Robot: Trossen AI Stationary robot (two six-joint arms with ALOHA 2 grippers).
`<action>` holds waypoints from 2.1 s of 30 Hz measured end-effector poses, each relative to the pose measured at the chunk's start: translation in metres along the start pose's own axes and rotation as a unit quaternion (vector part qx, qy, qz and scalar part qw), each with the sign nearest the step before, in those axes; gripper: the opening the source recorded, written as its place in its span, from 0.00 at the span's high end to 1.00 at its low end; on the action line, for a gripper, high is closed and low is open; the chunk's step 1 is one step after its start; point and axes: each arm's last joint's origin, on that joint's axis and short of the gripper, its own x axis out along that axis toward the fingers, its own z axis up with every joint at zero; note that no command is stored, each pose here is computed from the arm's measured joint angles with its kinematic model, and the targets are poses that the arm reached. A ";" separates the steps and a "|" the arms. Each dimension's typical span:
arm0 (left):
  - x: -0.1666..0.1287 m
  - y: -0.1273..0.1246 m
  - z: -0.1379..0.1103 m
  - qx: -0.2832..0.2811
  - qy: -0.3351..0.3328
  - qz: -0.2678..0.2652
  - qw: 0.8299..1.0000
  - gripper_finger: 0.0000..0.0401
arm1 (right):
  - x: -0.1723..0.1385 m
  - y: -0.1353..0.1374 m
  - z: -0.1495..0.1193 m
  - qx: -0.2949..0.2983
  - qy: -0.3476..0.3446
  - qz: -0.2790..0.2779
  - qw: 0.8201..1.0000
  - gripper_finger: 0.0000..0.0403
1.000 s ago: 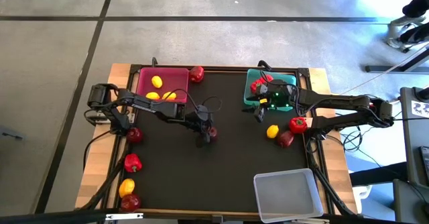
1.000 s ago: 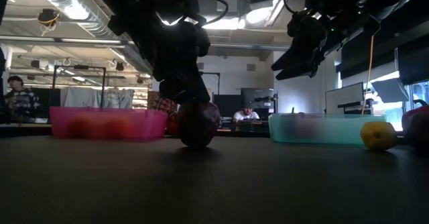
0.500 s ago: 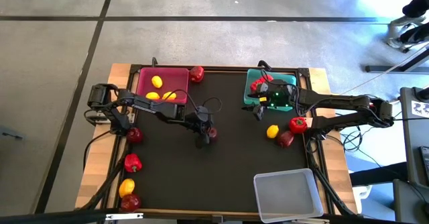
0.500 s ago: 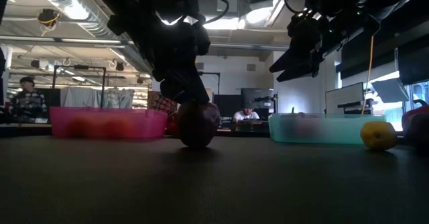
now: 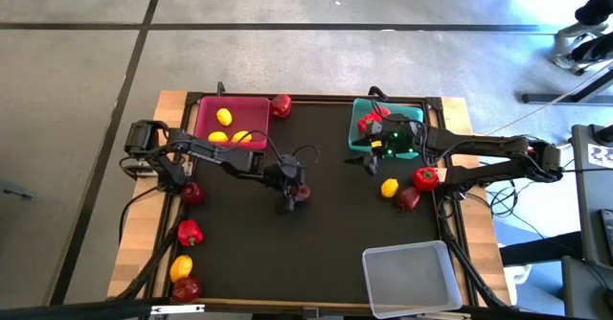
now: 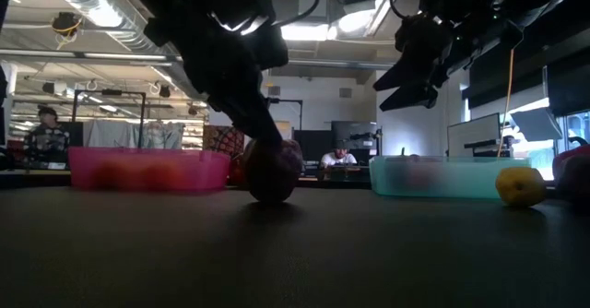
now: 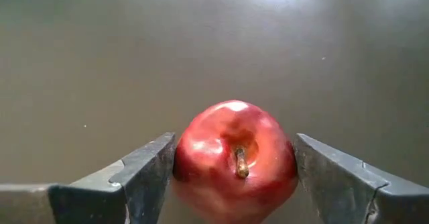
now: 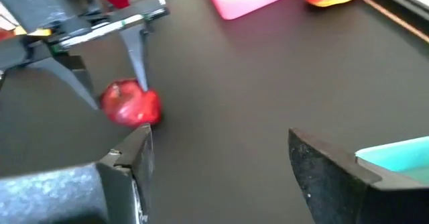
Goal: Sort produce into baskets
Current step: Put the apple into the transparent bin
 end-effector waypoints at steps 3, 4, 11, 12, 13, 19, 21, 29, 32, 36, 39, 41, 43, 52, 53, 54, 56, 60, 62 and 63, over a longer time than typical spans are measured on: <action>-0.004 0.003 0.002 -0.012 -0.010 0.005 1.000 0.27 | 0.000 0.000 0.000 0.000 0.000 0.000 1.000 0.36; -0.006 0.005 0.003 -0.017 -0.014 0.009 1.000 0.27 | 0.000 0.000 0.000 0.000 0.000 0.001 1.000 0.36; -0.022 0.010 0.010 -0.034 -0.037 0.014 0.999 0.27 | 0.000 0.000 0.000 0.000 0.000 0.001 1.000 0.36; -0.023 0.010 0.010 -0.034 -0.038 0.014 0.999 0.27 | 0.000 0.000 0.000 0.000 0.000 0.001 1.000 0.36; -0.023 0.011 0.011 -0.034 -0.040 0.014 0.999 0.27 | 0.000 0.000 0.000 0.000 -0.001 0.001 1.000 0.36; -0.024 0.010 0.009 -0.049 -0.030 0.012 0.998 0.27 | 0.000 0.000 0.000 0.000 0.001 0.000 1.000 0.36; -0.024 0.010 0.009 -0.053 -0.028 0.012 0.998 0.27 | 0.000 0.000 0.000 0.000 0.001 0.001 1.000 0.36; -0.014 0.012 0.007 -0.054 -0.026 0.039 0.997 0.27 | 0.000 0.000 0.000 0.000 0.001 0.000 1.000 0.36; -0.007 0.013 0.010 -0.057 -0.045 0.038 0.997 0.27 | 0.000 0.000 0.000 0.000 0.001 0.000 1.000 0.36; 0.002 0.013 0.007 -0.059 -0.041 0.038 0.997 0.27 | 0.000 0.000 0.000 -0.001 0.001 0.001 1.000 0.36; 0.003 0.013 0.006 -0.056 -0.037 0.039 0.997 0.27 | 0.000 0.000 0.000 -0.001 0.001 0.000 1.000 0.36; 0.003 0.013 0.006 -0.046 -0.037 0.039 0.998 0.27 | 0.000 0.000 0.000 0.000 0.002 0.000 1.000 0.36; 0.003 0.013 0.006 -0.048 -0.037 0.039 0.997 0.27 | 0.000 0.000 0.000 0.000 0.001 0.000 1.000 0.36; 0.003 0.013 0.006 -0.068 -0.036 0.043 0.996 0.27 | 0.000 0.000 0.000 -0.001 0.000 -0.003 1.000 0.36; 0.003 0.013 0.006 -0.068 -0.036 0.045 0.996 0.27 | 0.000 0.000 0.000 -0.001 0.000 -0.003 1.000 0.36; 0.003 0.013 0.006 -0.068 -0.037 0.048 0.996 0.27 | 0.000 0.000 0.000 -0.001 0.000 -0.003 1.000 0.36; 0.003 0.014 0.006 -0.070 -0.037 0.057 0.995 0.27 | 0.000 0.000 0.000 -0.001 0.000 -0.003 1.000 0.36; 0.004 0.014 0.005 -0.086 -0.035 0.063 0.994 0.22 | 0.000 0.000 0.000 -0.001 0.000 -0.003 1.000 0.36; 0.007 0.015 0.002 -0.091 -0.026 0.065 0.993 0.15 | 0.000 0.000 0.000 -0.001 0.000 -0.003 1.000 0.36; 0.008 0.015 0.002 -0.094 -0.024 0.065 0.993 0.11 | 0.000 0.000 0.000 -0.001 0.000 -0.003 1.000 0.36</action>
